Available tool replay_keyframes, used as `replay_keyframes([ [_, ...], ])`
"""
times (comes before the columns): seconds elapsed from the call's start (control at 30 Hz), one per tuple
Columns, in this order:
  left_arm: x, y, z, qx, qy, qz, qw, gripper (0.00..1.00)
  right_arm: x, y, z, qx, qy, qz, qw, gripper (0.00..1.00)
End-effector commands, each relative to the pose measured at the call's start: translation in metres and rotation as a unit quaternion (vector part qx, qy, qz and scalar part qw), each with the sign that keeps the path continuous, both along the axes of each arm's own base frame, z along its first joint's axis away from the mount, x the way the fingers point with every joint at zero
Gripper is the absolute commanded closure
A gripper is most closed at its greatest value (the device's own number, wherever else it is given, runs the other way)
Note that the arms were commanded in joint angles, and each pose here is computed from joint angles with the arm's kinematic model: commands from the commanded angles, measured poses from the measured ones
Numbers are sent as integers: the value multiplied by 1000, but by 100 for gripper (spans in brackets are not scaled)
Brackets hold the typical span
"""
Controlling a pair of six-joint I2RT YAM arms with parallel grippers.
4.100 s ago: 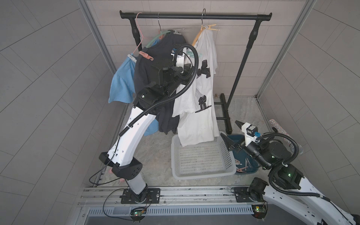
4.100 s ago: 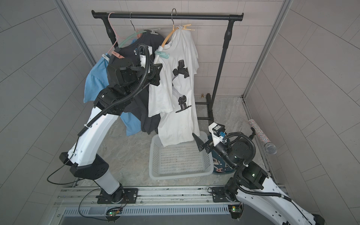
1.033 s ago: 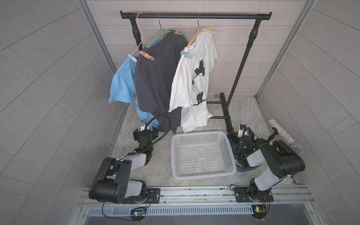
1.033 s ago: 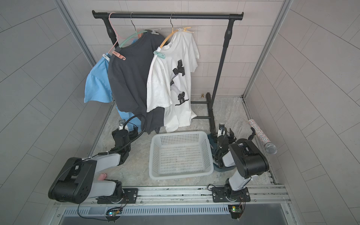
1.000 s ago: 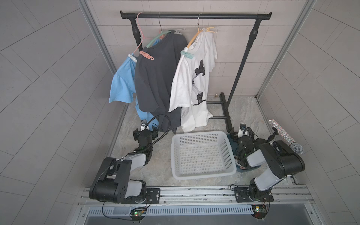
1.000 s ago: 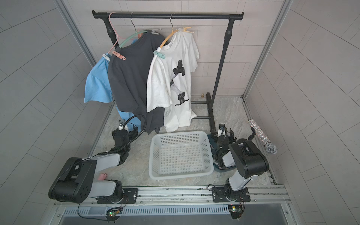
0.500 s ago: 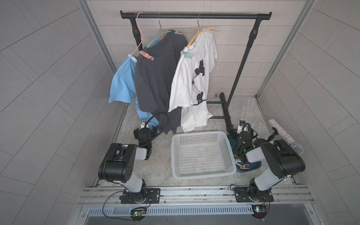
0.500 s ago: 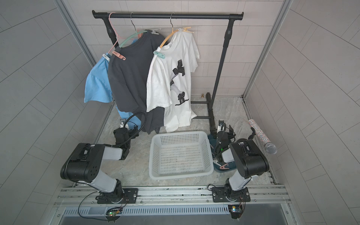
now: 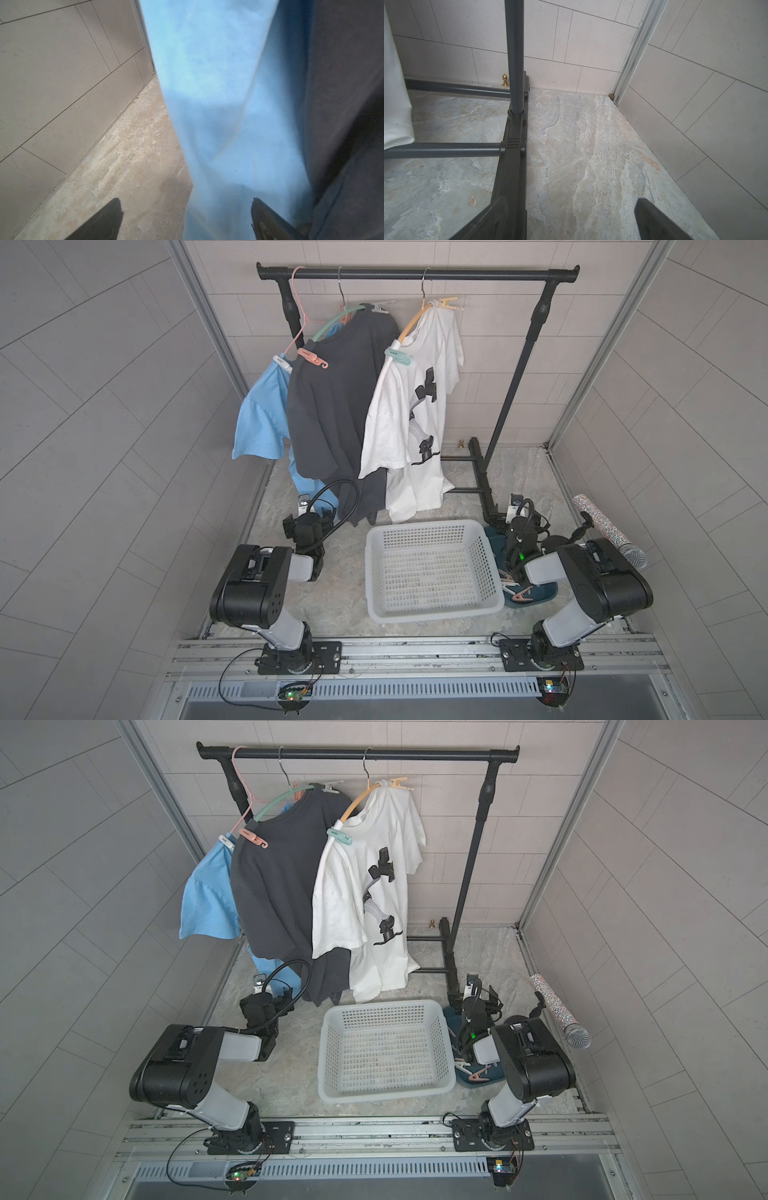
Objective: Use clothespins to secure the t-shirt on both sides of the hanger
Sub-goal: Reset both arms
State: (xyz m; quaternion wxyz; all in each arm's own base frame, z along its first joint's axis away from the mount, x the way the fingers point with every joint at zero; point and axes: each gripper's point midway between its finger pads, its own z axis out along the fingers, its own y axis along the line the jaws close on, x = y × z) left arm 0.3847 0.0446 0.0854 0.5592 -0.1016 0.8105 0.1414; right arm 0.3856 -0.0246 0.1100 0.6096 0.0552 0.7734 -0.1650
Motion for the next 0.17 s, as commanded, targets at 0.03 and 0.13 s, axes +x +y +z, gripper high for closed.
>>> replay_keyframes([
  [0.03,3,2,6,-3,-15,8,1000,0,-4,-4,-11,-4,29,-6,1000,0],
  [0.13,3,2,6,-4,-15,8,1000,0,-8,-2,-8,-7,15,-1,1000,0],
])
